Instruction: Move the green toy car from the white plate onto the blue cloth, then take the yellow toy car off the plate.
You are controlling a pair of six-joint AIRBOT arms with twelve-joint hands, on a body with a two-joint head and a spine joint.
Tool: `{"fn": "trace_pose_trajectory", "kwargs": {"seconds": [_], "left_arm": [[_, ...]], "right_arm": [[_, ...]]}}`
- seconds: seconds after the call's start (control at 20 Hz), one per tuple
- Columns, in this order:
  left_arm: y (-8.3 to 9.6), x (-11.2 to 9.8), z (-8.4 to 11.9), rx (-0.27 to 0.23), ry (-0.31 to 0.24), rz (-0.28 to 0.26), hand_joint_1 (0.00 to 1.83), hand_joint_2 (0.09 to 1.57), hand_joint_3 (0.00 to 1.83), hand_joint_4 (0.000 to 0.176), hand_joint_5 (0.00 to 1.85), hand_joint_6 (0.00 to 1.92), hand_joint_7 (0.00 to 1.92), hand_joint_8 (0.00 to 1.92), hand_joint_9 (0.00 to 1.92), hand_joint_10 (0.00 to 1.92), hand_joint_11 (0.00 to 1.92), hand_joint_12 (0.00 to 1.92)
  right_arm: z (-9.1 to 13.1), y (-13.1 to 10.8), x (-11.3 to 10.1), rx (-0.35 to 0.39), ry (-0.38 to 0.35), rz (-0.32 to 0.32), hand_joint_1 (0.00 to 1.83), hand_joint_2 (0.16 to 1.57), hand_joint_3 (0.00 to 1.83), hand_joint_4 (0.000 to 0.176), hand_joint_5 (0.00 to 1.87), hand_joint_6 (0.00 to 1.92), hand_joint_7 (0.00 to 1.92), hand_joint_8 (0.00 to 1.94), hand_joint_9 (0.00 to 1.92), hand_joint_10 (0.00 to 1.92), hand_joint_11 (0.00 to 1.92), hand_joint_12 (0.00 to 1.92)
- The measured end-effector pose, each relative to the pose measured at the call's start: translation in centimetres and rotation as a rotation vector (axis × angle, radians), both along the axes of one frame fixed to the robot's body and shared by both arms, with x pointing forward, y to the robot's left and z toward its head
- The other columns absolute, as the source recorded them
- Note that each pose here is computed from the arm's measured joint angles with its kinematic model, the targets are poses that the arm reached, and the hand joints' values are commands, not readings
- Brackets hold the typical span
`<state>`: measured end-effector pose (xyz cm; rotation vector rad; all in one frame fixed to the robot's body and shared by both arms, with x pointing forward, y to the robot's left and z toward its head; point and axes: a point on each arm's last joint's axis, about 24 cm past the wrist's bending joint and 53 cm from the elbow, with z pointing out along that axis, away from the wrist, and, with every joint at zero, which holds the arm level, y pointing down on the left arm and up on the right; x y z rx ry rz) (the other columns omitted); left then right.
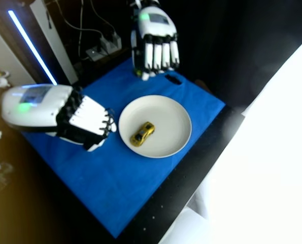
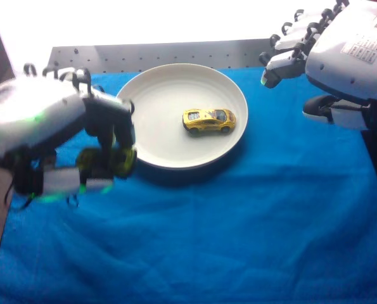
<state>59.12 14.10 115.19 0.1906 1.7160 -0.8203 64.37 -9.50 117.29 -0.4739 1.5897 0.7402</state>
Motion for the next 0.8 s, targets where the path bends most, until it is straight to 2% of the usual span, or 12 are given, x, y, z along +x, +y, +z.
{"fn": "trace_pose_trajectory", "kwargs": {"seconds": [0.05,0.15,0.25,0.3,0.35,0.4,0.45,0.5,0.65,0.7,0.75,0.8], "left_arm": [[0.0,-0.6,-0.4,0.002,0.011,-0.003,1.18,1.18,0.00,0.014,0.89,1.05,0.83,1.33,0.26,1.51,0.00,1.92],[0.5,-1.3,-1.7,-0.004,0.055,0.005,1.20,1.17,0.00,0.000,0.95,0.91,0.82,1.39,0.24,1.51,0.00,1.92],[1.2,-1.7,-3.0,-0.022,0.114,0.025,1.18,1.18,0.00,0.000,0.90,1.02,0.80,1.38,0.26,1.46,0.04,1.85],[1.9,-1.9,-3.8,-0.028,0.146,0.044,1.17,1.19,0.00,0.022,0.88,1.08,0.79,1.36,0.29,1.41,0.09,1.80],[2.3,-2.0,-4.3,-0.030,0.161,0.058,1.01,1.17,0.00,0.145,0.86,1.14,0.68,1.01,0.32,1.29,0.12,1.72],[2.5,-2.0,-4.5,-0.033,0.168,0.069,0.97,1.16,0.00,0.170,0.86,1.15,0.68,0.76,0.36,1.18,0.14,1.67],[2.7,-2.0,-4.7,-0.037,0.172,0.075,0.87,1.06,0.00,0.126,0.71,0.68,0.61,0.50,0.35,0.90,0.08,1.54],[2.6,-2.1,-4.8,-0.041,0.177,0.076,0.85,1.04,0.00,0.101,0.70,0.43,0.62,0.29,0.40,0.68,0.09,1.42],[2.6,-2.2,-4.8,-0.046,0.177,0.075,0.80,1.01,0.00,0.106,0.67,0.06,0.57,0.01,0.48,0.18,0.00,1.26],[2.7,-2.2,-4.7,-0.050,0.176,0.082,0.80,0.99,0.00,0.115,0.65,0.04,0.55,0.00,0.46,0.14,0.00,1.23],[2.8,-2.1,-4.7,-0.053,0.177,0.087,0.76,0.98,0.00,0.099,0.63,0.02,0.54,0.00,0.44,0.11,0.00,1.20],[2.9,-2.0,-4.6,-0.060,0.174,0.093,0.72,0.97,0.00,0.106,0.62,0.01,0.53,0.00,0.44,0.10,0.00,1.19]], "right_arm": [[0.0,0.0,0.0,0.000,0.000,-0.001,1.23,1.06,0.00,0.000,0.75,0.44,0.63,0.97,0.57,1.27,0.52,1.70],[0.0,0.0,0.0,0.001,0.000,0.000,1.27,1.04,0.00,0.000,0.75,0.47,0.64,0.95,0.57,1.28,0.48,1.73],[0.0,0.0,0.0,0.000,0.000,0.000,1.27,1.04,0.00,0.000,0.73,0.52,0.64,0.95,0.56,1.28,0.45,1.73],[0.0,0.0,0.0,0.000,0.001,-0.001,1.26,1.04,0.00,0.000,0.72,0.53,0.64,0.94,0.56,1.27,0.47,1.71],[0.0,0.0,0.0,0.002,0.002,-0.002,1.25,1.05,0.00,0.000,0.71,0.54,0.62,0.93,0.55,1.26,0.46,1.72],[0.0,0.0,0.0,0.002,0.003,-0.002,1.25,1.04,0.00,0.000,0.72,0.55,0.63,0.92,0.56,1.25,0.48,1.70],[0.0,-0.1,0.0,0.002,0.003,-0.003,1.28,1.03,0.00,0.000,0.71,0.58,0.64,0.92,0.57,1.24,0.48,1.69],[0.0,-0.1,0.0,0.003,0.003,-0.003,1.28,1.03,0.00,0.000,0.70,0.59,0.64,0.92,0.56,1.23,0.46,1.68],[0.0,-0.1,0.1,0.005,0.005,-0.005,1.28,1.02,0.00,0.000,0.68,0.66,0.66,0.97,0.59,1.27,0.52,1.70],[0.0,-0.1,0.1,0.005,0.005,-0.005,1.28,1.02,0.00,0.000,0.69,0.67,0.66,0.97,0.59,1.27,0.52,1.69],[0.0,-0.1,0.1,0.005,0.005,-0.005,1.26,1.02,0.00,0.000,0.68,0.68,0.67,0.98,0.62,1.27,0.55,1.69],[0.0,-0.1,0.1,0.005,0.005,-0.005,1.25,1.03,0.00,0.000,0.67,0.69,0.66,0.98,0.61,1.26,0.53,1.68]]}}
